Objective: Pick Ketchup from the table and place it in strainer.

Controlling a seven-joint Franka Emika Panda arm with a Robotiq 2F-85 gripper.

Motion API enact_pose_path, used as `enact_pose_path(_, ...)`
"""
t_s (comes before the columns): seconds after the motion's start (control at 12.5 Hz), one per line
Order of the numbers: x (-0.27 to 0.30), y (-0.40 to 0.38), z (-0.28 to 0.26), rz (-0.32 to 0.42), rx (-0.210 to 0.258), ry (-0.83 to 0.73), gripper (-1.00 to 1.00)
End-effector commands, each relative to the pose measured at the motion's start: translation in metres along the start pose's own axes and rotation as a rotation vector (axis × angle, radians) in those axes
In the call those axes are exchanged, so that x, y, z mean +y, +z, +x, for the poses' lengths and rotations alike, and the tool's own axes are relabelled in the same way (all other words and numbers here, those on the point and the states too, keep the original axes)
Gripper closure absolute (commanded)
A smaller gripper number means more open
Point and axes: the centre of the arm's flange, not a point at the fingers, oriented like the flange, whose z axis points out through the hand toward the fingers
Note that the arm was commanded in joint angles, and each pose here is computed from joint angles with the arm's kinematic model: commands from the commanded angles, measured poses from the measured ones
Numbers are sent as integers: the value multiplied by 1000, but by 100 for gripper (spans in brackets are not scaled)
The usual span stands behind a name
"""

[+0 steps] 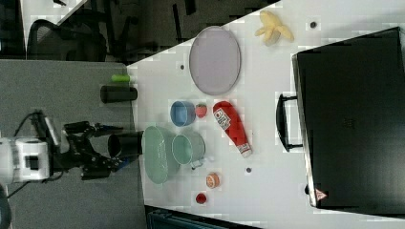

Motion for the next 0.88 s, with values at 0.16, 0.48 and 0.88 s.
enact_pose_path(0.16,-16,64,15,-50,-69,-87,-100)
enact_pose_path(0.48,-39,135,19,-66,-114,-329,-100)
enact_pose_path(0.88,-56,217,17,-24,-107,-697,-100)
